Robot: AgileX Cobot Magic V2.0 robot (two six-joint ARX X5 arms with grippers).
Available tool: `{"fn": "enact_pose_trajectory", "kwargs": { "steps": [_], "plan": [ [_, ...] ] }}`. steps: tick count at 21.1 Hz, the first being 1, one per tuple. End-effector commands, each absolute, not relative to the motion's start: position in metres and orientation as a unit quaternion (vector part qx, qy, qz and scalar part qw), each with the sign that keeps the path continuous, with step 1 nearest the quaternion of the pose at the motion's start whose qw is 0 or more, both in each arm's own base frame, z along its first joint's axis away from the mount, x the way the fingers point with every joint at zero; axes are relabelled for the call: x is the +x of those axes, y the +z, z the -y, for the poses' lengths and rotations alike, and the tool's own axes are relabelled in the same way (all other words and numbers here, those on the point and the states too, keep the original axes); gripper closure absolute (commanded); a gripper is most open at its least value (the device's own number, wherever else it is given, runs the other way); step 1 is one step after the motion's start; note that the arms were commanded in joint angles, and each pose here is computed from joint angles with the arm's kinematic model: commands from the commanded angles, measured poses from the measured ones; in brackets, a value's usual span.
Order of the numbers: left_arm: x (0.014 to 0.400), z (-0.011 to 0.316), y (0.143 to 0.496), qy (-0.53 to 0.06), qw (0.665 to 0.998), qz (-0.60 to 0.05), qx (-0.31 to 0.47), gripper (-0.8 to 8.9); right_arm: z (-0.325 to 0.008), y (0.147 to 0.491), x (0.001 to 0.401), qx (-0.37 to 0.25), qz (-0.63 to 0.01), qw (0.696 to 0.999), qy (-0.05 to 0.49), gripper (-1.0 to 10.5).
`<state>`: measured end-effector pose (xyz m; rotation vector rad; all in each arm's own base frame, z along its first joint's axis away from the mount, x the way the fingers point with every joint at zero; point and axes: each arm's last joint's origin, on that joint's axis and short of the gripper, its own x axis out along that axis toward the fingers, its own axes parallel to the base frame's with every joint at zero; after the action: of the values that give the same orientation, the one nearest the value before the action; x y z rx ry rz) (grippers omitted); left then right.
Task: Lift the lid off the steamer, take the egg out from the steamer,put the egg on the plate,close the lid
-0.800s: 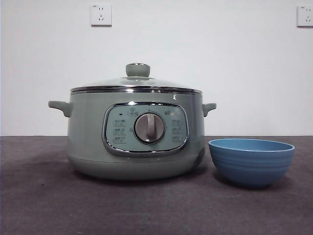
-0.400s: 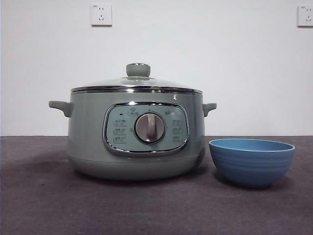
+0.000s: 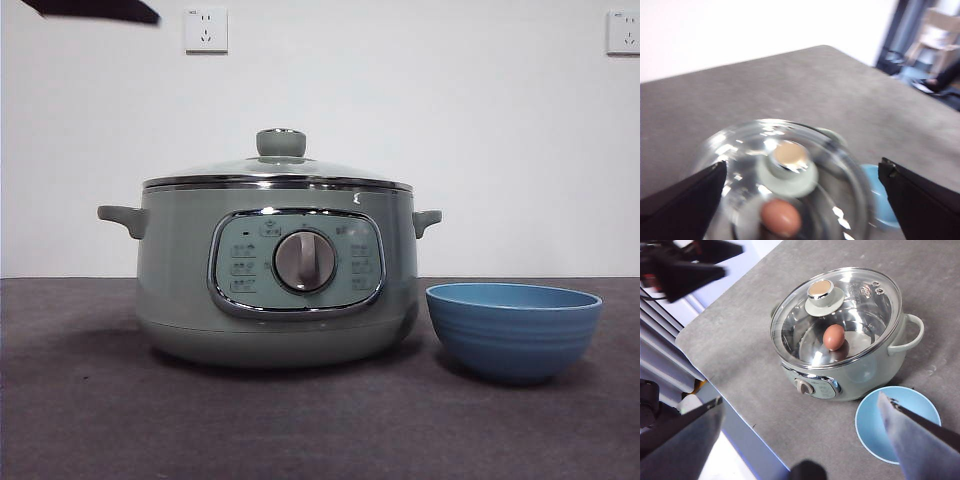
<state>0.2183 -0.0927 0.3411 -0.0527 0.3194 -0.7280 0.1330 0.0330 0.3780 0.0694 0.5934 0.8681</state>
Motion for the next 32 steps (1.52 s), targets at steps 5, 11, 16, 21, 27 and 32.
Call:
{"fn": "enact_pose_trajectory", "kwargs": {
  "steps": [5, 11, 16, 21, 27, 32],
  "plan": [
    [0.259, 0.127, 0.31, -0.343, 0.927, -0.153, 0.001, 2.91, -0.033, 0.377, 0.135, 0.035, -0.288, 0.862, 0.416, 4.0],
    [0.283, 0.15, 0.279, -0.35, 0.922, -0.166, 0.007, 2.92, -0.034, 0.376, 0.137, 0.037, -0.294, 0.86, 0.415, 4.1],
    [0.291, 0.16, 0.265, -0.357, 0.918, -0.171, 0.021, 2.92, -0.034, 0.375, 0.137, 0.037, -0.295, 0.86, 0.415, 4.1],
    [0.294, 0.165, 0.254, -0.342, 0.921, -0.18, 0.042, 2.93, -0.034, 0.375, 0.137, 0.038, -0.295, 0.86, 0.415, 4.1],
    [0.292, 0.174, 0.248, -0.332, 0.923, -0.188, 0.052, 4.51, -0.034, 0.375, 0.136, 0.038, -0.297, 0.859, 0.415, 4.1],
    [0.292, 0.176, 0.249, -0.334, 0.923, -0.184, 0.047, 6.86, -0.034, 0.375, 0.136, 0.038, -0.297, 0.859, 0.415, 4.1]
  ]
}}
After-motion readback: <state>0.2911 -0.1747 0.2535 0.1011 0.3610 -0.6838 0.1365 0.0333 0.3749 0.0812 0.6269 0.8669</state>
